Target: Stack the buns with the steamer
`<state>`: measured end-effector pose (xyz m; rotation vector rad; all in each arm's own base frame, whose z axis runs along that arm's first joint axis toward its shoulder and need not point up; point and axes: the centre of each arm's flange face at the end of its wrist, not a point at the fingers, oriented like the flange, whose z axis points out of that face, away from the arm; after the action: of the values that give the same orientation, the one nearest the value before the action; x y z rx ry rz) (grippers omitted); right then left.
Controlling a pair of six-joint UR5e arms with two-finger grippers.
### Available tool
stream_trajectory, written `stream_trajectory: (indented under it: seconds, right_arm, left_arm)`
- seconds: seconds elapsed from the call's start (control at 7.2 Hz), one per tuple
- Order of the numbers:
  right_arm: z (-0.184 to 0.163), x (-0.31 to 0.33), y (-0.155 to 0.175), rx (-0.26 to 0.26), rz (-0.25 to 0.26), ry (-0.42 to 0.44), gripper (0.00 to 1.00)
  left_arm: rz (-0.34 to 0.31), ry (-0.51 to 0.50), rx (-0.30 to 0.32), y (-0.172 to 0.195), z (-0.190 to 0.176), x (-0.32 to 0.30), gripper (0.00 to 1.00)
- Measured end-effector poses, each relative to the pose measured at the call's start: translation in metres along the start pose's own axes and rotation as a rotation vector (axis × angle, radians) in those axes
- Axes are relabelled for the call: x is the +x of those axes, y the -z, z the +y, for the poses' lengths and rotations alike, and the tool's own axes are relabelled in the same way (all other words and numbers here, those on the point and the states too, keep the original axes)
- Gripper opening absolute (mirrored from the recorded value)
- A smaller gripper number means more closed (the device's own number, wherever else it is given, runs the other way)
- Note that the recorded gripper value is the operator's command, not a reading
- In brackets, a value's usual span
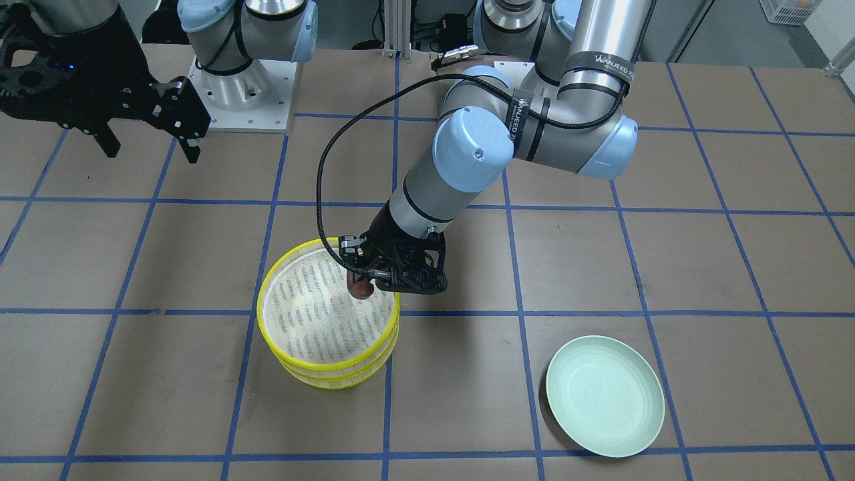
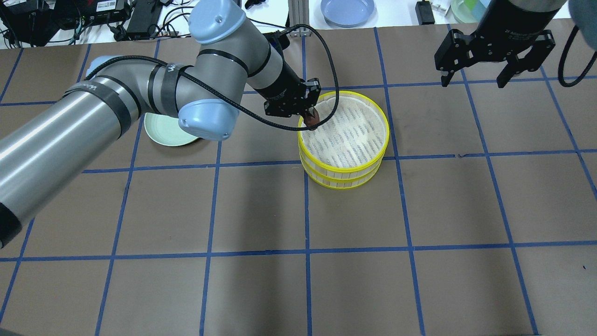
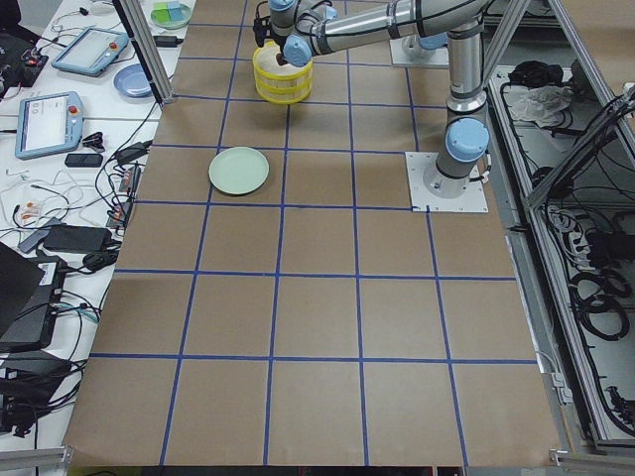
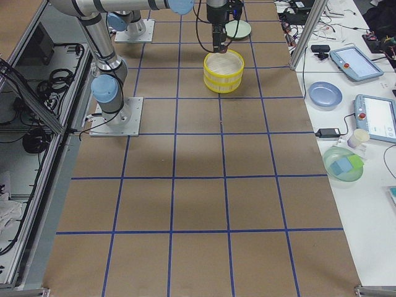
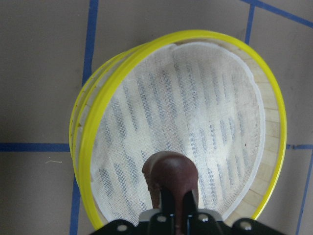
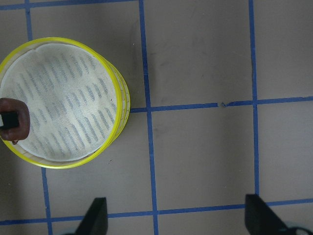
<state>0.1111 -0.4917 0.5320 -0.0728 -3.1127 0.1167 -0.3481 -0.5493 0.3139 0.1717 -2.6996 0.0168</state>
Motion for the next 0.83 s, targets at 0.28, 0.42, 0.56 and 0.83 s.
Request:
stream_trajectory:
  seconds: [0.28,0.42,0.56,0.83]
  right_arm:
    - [0.0004,-0.0114,-0.0025,0.018,0.004,0.021,1.0]
    - [0.0003,-0.0125,-0.0038,0.021,0.008,0.028,1.0]
    - [0.0002,-0.0127,-0.0047,0.021,0.008,0.031,1.0]
    - [0.0002,-0.0129,-0.0051,0.021,0.009,0.032,1.0]
  left_arm:
    - [0.001,-0.007,-0.012,-0.0096,0.0008,0.0007,1.0]
    - [0.001,-0.012,-0.011,-0.0097,0.0002,0.0011,1.0]
    - [0.002,-0.014,-0.008,-0.0085,-0.0006,0.0018,1.0]
    - [0.001,-0.02,-0.001,-0.0038,-0.002,0.0035,1.0]
